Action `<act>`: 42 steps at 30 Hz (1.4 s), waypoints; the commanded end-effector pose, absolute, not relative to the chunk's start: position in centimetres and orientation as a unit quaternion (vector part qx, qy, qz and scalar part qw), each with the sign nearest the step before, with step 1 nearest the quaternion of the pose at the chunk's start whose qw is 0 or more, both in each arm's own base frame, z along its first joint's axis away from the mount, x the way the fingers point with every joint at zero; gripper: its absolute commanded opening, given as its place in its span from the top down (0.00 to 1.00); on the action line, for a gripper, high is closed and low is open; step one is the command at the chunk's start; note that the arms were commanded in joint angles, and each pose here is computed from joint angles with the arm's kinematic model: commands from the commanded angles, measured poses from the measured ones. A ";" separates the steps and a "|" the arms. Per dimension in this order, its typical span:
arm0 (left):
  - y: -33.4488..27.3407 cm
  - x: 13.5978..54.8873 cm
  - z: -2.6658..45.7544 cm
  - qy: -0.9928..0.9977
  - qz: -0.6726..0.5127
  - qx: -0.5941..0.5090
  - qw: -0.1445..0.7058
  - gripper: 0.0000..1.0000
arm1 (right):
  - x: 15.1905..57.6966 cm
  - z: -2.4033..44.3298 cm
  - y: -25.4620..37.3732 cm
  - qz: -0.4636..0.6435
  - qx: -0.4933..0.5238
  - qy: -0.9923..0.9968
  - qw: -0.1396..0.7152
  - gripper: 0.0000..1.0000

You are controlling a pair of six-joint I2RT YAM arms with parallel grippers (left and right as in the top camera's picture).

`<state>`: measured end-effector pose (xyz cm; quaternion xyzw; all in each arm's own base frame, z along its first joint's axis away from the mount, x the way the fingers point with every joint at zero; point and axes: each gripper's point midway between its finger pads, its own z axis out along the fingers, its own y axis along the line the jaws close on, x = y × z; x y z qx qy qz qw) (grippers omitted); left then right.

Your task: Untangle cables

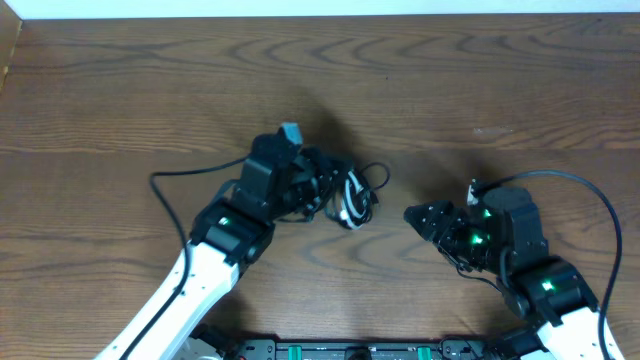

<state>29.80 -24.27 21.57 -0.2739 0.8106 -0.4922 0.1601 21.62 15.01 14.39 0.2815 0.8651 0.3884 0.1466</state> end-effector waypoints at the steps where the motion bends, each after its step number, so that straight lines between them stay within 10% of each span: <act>1: -26.4 29.8 23.0 0.795 -0.532 -0.256 0.140 0.92 | 20.9 15.0 16.2 0.424 0.378 0.820 0.072 0.15; 19: -30.6 28.2 30.4 0.712 -0.659 -0.211 0.119 0.92 | 23.4 9.2 20.8 0.379 0.399 0.835 0.017 0.21; 30: -28.3 29.0 35.2 0.661 -0.713 -0.181 0.147 0.92 | 24.0 3.4 13.0 0.194 0.422 0.881 0.096 0.32; 42: -22.4 30.8 34.8 0.689 -0.686 -0.069 0.222 0.92 | 24.8 4.9 6.0 0.126 0.273 0.938 0.171 0.96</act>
